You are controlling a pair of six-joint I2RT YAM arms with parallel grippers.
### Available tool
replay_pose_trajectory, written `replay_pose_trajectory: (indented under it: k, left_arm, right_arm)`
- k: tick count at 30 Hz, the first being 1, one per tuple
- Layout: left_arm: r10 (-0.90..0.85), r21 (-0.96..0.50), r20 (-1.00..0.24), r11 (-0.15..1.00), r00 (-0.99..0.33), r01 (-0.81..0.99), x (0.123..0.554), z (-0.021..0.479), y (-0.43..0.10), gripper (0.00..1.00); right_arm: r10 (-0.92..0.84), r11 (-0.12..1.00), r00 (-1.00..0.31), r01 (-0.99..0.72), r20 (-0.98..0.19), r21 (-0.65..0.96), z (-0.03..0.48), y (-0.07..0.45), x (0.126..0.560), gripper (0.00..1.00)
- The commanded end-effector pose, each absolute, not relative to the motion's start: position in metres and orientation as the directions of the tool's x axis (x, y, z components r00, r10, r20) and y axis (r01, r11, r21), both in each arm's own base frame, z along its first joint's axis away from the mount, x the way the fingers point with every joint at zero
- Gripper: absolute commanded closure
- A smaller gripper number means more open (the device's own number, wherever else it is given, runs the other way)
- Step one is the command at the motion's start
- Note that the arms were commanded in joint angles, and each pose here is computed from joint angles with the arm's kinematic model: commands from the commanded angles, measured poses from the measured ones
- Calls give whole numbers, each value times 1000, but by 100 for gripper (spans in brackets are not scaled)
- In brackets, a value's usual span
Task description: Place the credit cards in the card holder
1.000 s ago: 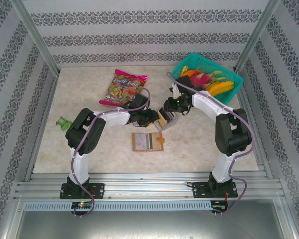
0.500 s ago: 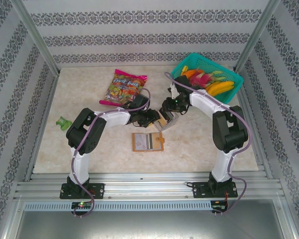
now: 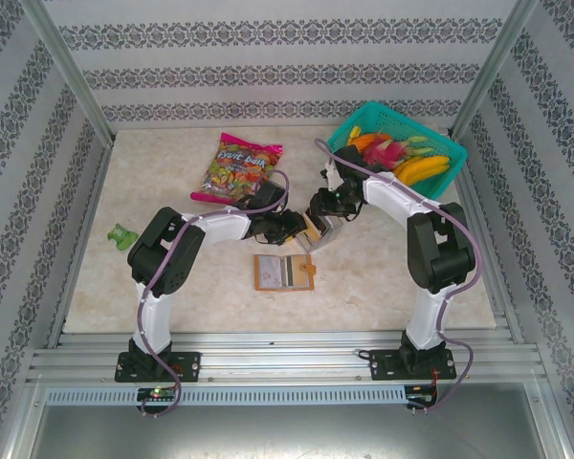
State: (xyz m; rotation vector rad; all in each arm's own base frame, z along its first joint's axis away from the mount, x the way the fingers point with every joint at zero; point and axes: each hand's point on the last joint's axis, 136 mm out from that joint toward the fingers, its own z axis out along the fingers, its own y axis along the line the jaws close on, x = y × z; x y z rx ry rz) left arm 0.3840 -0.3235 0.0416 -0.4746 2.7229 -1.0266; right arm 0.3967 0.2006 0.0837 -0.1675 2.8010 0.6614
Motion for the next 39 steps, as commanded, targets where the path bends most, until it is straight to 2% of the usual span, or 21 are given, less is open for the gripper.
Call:
replay_pose_trajectory:
  k: [1,39]
  left_arm:
    - [-355,-646,-57,725,-933,-236,383,30,-317,57]
    - [-349,-646,-57,728,-936,-232,383,31,-317,57]
  right_arm:
    - [-55,866,-961,-182,-272,466,99,211,393,60]
    - [-35,870,-953,-178,-302,460,119,205,393,74]
